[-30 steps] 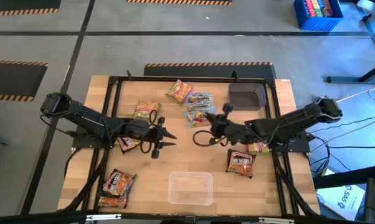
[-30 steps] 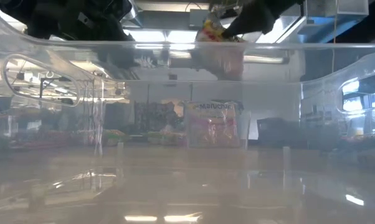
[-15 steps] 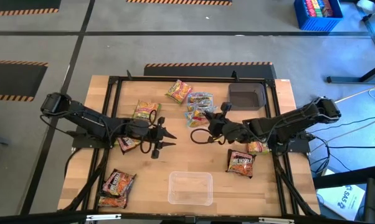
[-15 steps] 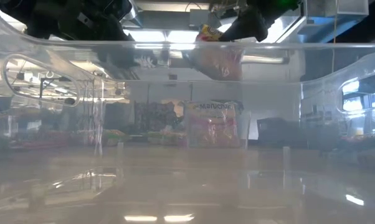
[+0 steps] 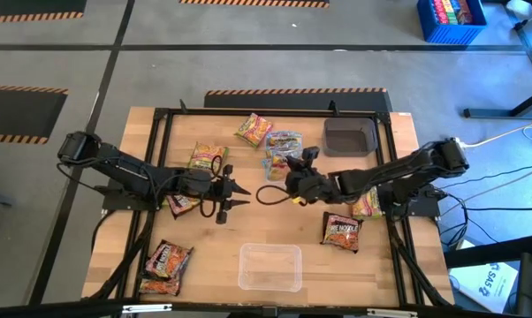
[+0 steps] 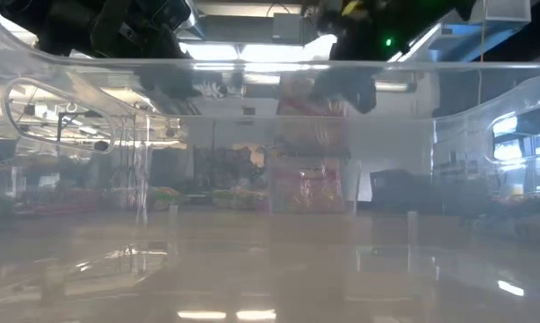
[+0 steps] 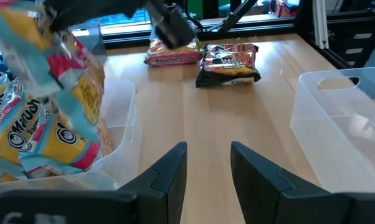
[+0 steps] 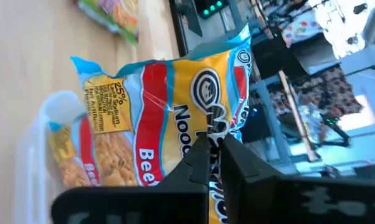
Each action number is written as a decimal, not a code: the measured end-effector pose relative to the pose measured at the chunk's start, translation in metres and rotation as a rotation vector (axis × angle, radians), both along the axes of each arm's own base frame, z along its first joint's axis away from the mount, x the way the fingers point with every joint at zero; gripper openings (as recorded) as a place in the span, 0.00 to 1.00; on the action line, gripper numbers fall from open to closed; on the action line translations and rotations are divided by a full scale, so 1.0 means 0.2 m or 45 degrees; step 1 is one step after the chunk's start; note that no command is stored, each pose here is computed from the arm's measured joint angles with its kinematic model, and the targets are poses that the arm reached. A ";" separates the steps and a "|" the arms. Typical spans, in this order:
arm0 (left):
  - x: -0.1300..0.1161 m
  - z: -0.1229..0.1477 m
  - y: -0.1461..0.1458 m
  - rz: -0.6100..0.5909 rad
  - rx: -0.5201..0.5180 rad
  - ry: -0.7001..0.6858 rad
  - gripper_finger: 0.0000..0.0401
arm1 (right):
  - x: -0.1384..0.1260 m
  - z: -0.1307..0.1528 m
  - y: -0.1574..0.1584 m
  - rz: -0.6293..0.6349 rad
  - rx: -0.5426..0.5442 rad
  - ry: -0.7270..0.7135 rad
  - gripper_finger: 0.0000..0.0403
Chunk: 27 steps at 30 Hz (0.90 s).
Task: Sort Maruchan noodles
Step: Put the blue noodle pack into the top transparent bin
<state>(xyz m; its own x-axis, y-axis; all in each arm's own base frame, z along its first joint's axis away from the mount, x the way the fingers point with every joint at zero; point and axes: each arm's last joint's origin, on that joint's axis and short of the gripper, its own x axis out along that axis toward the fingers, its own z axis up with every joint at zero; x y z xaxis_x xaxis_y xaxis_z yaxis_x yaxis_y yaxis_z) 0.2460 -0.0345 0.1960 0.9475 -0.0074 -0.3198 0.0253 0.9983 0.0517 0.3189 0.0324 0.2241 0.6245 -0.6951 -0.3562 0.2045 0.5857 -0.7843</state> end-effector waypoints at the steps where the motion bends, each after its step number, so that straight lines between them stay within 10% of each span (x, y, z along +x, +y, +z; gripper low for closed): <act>1: 0.00 0.00 0.00 0.000 0.000 0.000 0.29 | 0.01 -0.02 -0.01 -0.014 -0.006 0.012 0.00; 14: 0.00 0.00 0.00 0.000 0.000 -0.001 0.29 | 0.07 -0.20 -0.02 -0.011 -0.002 0.158 0.01; 27: 0.00 0.00 0.00 0.000 0.000 0.000 0.29 | 0.07 -0.26 0.00 0.079 0.350 0.109 0.02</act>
<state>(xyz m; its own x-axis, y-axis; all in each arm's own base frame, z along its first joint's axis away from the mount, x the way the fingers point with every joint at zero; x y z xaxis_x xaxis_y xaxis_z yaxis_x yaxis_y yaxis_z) 0.2462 -0.0345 0.1961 0.9474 -0.0070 -0.3199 0.0249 0.9983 0.0518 0.3330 0.0323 0.1725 0.6225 -0.5266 -0.5790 0.1012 0.7878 -0.6076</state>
